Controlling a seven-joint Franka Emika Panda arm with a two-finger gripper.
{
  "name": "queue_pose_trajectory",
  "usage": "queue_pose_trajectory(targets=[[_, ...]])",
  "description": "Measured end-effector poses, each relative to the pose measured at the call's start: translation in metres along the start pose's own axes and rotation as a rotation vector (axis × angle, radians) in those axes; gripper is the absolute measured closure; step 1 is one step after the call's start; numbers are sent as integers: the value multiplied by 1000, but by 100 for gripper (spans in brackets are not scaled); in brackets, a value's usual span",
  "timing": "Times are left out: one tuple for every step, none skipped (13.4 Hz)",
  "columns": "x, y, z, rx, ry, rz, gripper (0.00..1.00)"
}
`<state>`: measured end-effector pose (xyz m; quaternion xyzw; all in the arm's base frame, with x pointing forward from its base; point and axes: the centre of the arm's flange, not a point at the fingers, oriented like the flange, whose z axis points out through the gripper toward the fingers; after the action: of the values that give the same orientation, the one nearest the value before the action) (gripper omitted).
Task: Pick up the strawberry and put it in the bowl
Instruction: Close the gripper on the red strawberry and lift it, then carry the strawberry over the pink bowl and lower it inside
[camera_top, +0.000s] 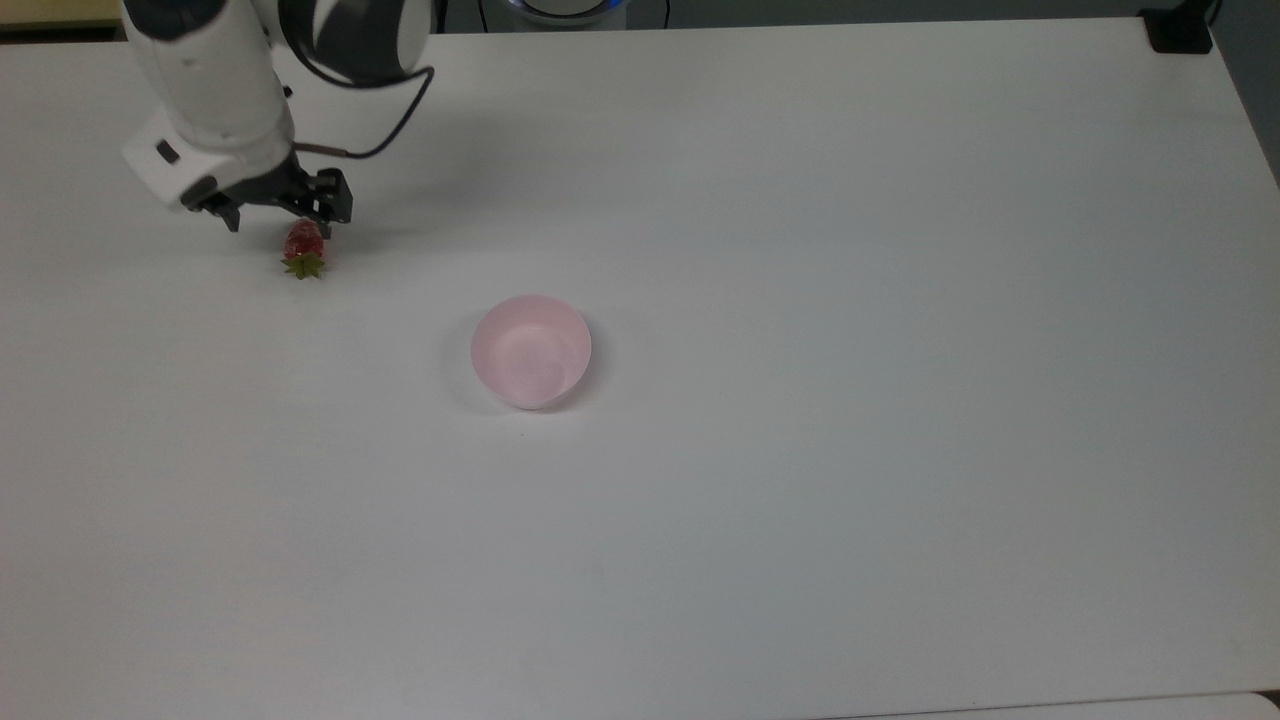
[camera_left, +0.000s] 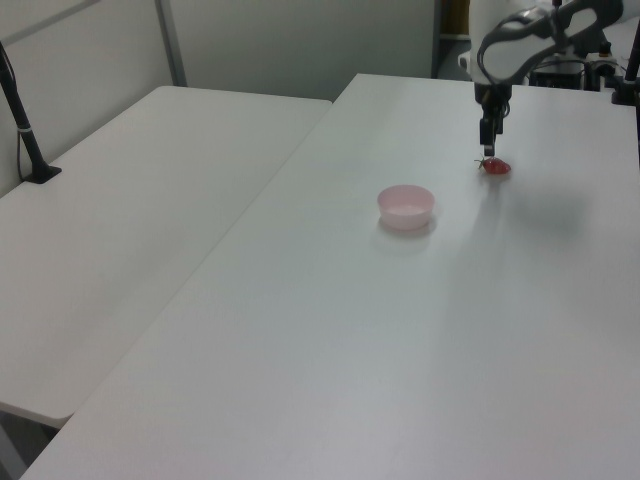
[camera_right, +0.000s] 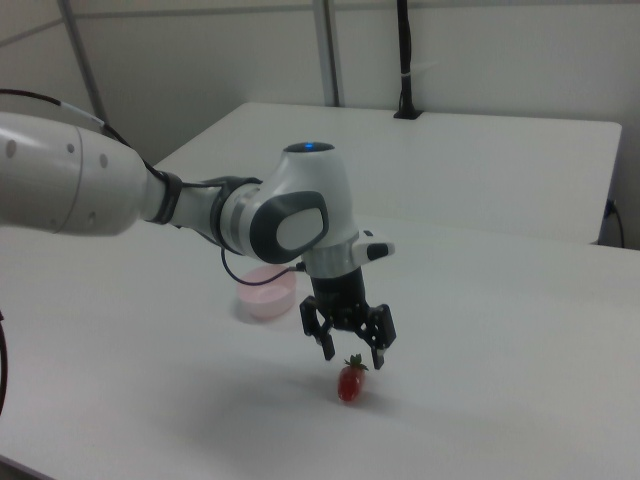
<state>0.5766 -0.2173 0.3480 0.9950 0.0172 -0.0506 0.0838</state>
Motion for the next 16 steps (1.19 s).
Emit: queue_pose_trajectory(targets=[[3,-4,13,-16,-18,-21,13],[7,-10,24,-28,-17,-37,14],[11,-17,35,-37,-12,-52,19],[12,-21,42,-39,-13,-60,19],[12,-22,43,-40,-12,-68,25],[13,-23,41,-40,-10,-77,42],[13,-22,41,-41,-9,-83,59],[12,-22,41,-41,-9,-84,59],[12,-21,40,-41,-9,-86,59],[12,-20,39,-42,-7,-88,59],[13,-19,37,-43,-3,-88,59],[15,-15,27,-47,11,-83,59],[19,-10,8,-35,29,-63,59],[26,-7,-22,0,56,-33,59],[31,-8,-44,22,78,-21,59],[36,-13,-68,42,104,-17,59]])
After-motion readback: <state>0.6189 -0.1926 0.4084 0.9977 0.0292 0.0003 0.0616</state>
